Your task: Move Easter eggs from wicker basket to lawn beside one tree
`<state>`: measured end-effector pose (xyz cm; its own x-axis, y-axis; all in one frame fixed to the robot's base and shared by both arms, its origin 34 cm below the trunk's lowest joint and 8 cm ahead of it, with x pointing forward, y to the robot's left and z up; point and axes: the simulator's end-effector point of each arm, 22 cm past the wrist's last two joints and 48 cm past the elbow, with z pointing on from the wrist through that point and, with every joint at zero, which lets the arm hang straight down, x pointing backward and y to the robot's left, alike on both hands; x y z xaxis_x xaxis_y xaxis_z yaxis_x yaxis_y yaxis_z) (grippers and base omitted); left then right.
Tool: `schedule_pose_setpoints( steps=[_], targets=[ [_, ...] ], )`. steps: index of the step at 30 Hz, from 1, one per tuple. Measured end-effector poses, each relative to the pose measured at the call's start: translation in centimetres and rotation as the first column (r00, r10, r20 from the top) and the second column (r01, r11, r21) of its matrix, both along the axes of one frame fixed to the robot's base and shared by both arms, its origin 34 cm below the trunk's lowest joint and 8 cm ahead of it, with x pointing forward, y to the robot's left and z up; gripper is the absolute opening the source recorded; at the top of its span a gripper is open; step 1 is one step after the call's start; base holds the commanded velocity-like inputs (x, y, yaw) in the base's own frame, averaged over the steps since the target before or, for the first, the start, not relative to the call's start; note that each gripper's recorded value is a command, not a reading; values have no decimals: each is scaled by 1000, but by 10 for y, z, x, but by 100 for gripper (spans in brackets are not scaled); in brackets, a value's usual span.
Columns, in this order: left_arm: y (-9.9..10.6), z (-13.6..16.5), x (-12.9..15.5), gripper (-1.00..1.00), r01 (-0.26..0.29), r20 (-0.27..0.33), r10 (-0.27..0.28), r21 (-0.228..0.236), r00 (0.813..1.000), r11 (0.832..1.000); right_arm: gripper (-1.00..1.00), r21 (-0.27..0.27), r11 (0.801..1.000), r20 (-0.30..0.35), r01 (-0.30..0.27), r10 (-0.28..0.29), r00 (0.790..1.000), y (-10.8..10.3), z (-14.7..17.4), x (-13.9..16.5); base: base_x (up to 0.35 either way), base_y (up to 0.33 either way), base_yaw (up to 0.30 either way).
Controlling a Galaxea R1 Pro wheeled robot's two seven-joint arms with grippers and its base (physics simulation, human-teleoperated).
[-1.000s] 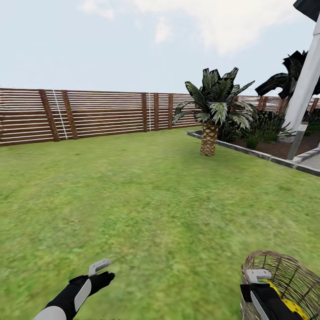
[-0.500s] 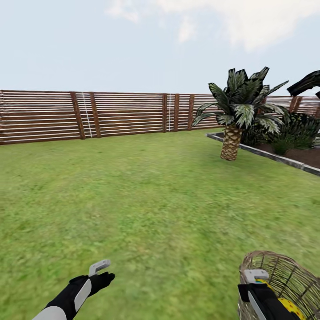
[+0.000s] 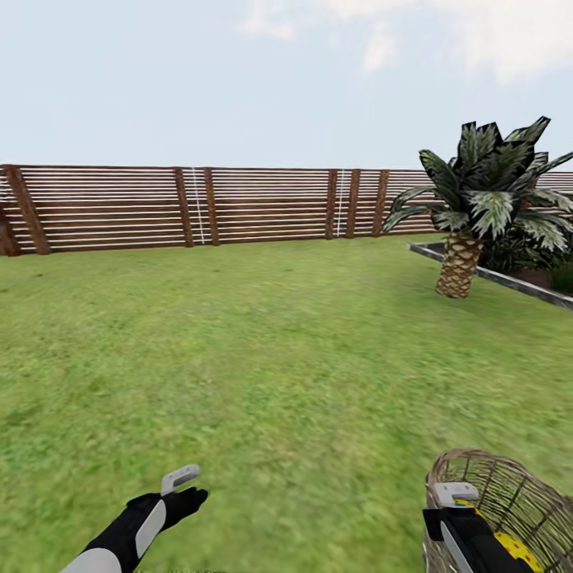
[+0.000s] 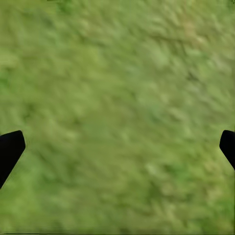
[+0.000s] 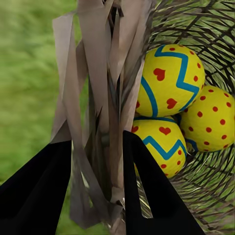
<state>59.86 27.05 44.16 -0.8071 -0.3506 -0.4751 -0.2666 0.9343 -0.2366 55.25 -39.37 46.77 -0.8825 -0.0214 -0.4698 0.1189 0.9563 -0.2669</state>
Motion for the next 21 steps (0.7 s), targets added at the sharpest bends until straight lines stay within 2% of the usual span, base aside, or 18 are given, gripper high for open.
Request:
schedule_pose_setpoints(
  steps=[21],
  targets=[
    [-5, 42, 7, 100, 3, -1, -3, -5, 1000, 1000, -100, 2, 1000, 0, -1, 1, 1000, 1, 42, 7, 0, 0, 296]
  ],
)
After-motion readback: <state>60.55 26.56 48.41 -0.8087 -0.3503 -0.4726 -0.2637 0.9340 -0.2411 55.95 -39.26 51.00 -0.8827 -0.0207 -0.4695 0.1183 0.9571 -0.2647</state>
